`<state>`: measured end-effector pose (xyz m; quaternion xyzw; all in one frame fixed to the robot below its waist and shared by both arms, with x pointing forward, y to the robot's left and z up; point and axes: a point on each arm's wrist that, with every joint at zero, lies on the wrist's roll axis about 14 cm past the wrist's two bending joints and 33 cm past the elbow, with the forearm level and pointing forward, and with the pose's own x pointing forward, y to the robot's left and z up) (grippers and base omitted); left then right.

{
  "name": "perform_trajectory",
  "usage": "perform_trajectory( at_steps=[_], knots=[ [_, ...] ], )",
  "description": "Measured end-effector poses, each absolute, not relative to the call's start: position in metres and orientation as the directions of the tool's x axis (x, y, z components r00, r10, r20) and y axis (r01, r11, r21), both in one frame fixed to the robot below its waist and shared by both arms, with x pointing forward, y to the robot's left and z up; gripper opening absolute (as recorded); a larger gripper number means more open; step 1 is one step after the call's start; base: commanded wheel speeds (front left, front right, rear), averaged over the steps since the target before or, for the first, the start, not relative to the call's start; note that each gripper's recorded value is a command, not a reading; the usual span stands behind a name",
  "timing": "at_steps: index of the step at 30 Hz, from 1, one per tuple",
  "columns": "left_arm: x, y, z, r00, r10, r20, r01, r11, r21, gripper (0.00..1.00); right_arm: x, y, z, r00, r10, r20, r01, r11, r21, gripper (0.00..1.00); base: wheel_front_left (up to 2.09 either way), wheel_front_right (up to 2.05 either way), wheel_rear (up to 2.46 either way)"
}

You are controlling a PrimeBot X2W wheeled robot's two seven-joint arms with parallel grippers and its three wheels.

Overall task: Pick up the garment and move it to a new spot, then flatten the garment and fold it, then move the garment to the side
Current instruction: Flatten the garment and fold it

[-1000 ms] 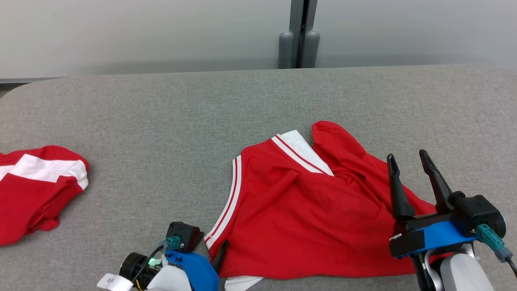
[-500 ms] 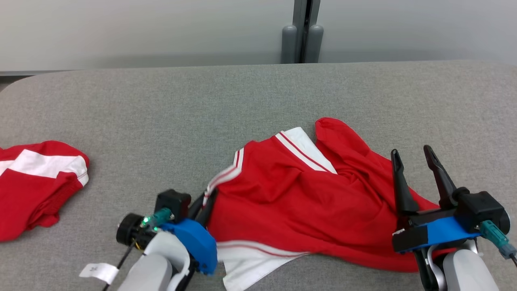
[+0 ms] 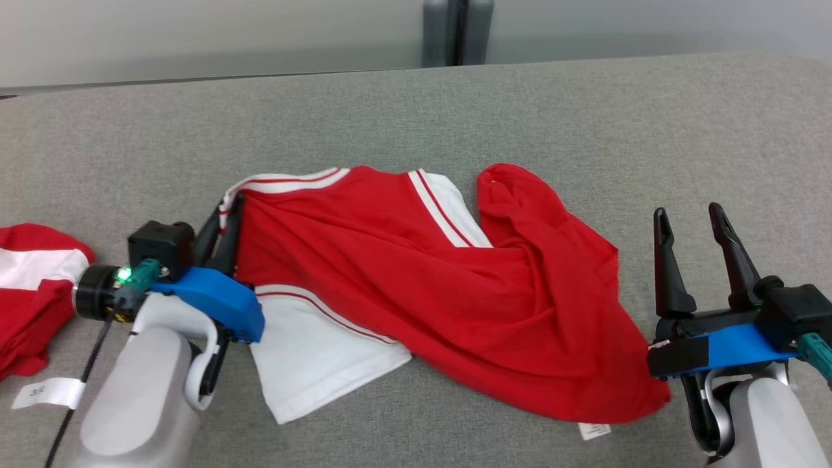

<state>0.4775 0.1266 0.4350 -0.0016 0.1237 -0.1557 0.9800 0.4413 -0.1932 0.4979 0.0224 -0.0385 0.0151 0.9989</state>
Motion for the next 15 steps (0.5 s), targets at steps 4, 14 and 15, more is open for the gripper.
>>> perform_trajectory(
  at_steps=[4, 14, 15],
  knots=[
    [0.488, 0.140, 0.431, 0.930, -0.273, -0.246, 0.275, 0.961, -0.024, 0.00, 0.440, -0.204, 0.496, 0.998, -0.001, 0.070, -0.002, 0.999, 0.040, 1.00, 0.00, 0.00, 0.00],
    [0.488, 0.145, 0.426, 0.948, -0.237, -0.211, 0.237, 0.971, -0.026, 1.00, 0.439, -0.209, 0.499, 0.997, -0.016, 0.079, 0.013, 0.999, 0.039, 1.00, 0.00, 0.00, 0.00],
    [0.488, 0.145, 0.431, 0.954, -0.230, -0.192, 0.228, 0.973, -0.033, 1.00, 0.439, -0.209, 0.501, 0.996, -0.015, 0.083, 0.012, 0.999, 0.040, 1.00, 0.00, 0.00, 0.00]
  ],
)
